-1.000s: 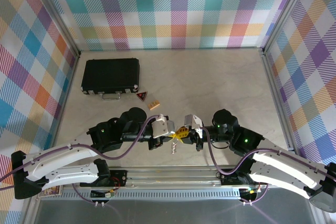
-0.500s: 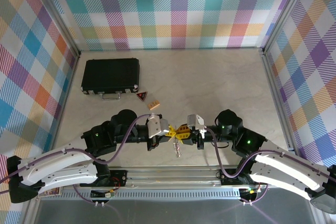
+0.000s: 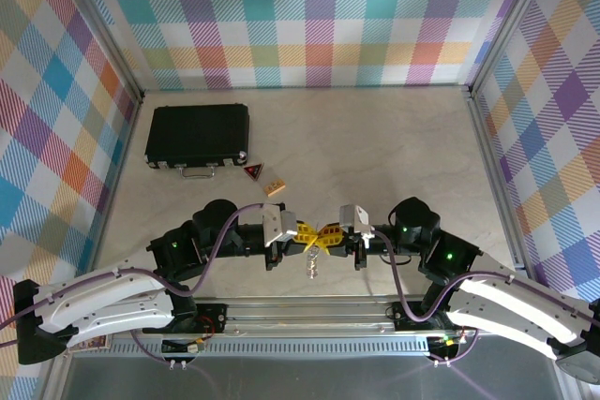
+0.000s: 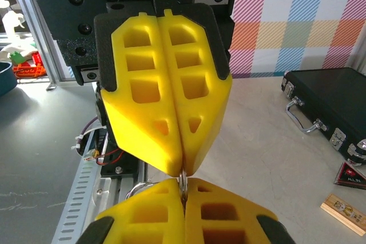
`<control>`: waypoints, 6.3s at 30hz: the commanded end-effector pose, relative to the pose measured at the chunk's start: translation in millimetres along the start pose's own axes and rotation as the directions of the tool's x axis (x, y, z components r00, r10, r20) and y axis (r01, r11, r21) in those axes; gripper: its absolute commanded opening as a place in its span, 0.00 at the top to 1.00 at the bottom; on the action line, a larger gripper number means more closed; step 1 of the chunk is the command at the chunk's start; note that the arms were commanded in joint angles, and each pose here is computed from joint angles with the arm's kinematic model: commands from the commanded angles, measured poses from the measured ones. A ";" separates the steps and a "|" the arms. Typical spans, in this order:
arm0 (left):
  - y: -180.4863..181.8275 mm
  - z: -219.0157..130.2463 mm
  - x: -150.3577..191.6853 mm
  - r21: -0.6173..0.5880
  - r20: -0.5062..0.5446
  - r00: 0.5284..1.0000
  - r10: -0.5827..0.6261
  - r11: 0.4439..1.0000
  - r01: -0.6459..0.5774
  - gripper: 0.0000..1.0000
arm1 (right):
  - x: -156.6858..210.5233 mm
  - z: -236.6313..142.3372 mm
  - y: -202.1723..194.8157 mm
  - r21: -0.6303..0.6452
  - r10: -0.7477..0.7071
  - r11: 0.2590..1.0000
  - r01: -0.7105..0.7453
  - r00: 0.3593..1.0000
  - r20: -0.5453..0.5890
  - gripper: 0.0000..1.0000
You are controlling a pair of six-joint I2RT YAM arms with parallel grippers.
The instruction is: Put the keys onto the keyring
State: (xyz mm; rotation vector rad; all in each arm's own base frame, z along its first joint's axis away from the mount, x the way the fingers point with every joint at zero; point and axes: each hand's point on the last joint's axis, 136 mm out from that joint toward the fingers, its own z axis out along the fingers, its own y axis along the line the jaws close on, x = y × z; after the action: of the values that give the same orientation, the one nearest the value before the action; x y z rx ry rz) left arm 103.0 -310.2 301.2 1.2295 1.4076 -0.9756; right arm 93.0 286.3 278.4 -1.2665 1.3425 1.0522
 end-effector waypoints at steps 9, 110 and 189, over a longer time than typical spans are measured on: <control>13.1 -7.6 31.9 -0.045 -0.324 0.945 0.042 0.997 -0.060 0.77 | 4.4 7.5 -11.0 0.045 -0.013 0.999 0.015 0.999 -0.053 1.00; -8.1 -11.9 -28.7 0.023 0.205 0.978 -0.034 0.999 0.030 1.00 | -11.8 -2.9 14.2 -0.037 -0.052 0.998 0.054 0.997 0.049 0.86; -47.3 -22.0 -47.1 0.255 0.245 0.967 -0.070 0.967 0.005 1.00 | -14.5 -5.5 44.3 -0.213 -0.062 0.974 0.079 0.994 0.087 1.00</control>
State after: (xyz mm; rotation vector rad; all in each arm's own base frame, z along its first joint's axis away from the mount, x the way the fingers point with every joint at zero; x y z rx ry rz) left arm 64.8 -306.2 323.6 1.1949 1.2319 -1.2625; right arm 57.6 287.8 283.9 -1.3848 1.2149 1.1770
